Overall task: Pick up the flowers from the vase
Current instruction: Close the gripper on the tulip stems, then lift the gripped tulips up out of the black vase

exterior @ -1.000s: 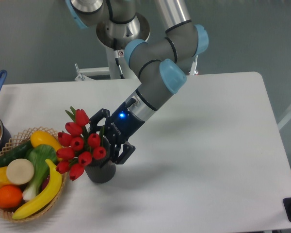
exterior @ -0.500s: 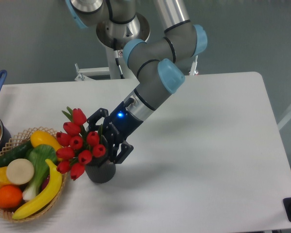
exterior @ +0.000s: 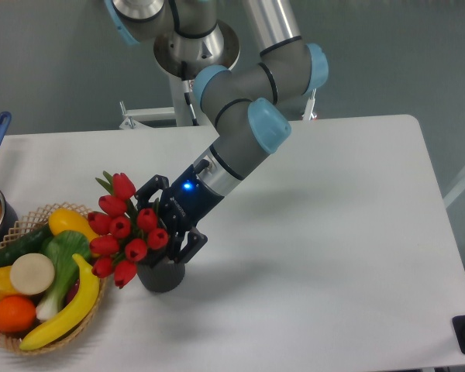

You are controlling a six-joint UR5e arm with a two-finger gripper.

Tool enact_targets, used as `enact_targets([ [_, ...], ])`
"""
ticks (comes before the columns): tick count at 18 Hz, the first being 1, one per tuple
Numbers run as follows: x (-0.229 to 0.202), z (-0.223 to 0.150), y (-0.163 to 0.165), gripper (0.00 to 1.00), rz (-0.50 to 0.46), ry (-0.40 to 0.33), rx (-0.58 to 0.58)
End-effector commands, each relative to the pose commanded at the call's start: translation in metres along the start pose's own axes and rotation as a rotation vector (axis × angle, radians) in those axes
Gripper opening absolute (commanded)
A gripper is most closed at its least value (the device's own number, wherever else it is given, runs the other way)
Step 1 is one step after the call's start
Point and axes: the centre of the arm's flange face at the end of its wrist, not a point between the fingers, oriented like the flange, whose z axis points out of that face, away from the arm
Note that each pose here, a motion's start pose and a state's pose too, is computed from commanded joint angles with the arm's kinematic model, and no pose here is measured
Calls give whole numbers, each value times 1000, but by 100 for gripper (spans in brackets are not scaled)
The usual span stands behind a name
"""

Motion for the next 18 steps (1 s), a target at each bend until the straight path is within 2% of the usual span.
enact_targets([
  [2, 0, 0, 0, 59, 0, 0, 0],
  [5, 0, 0, 0, 43, -2, 1, 3],
  [6, 0, 0, 0, 41, -1, 1, 3],
  [12, 6, -4, 5, 40, -12, 1, 17],
  [18, 13, -20, -10, 41, -4, -9, 94],
])
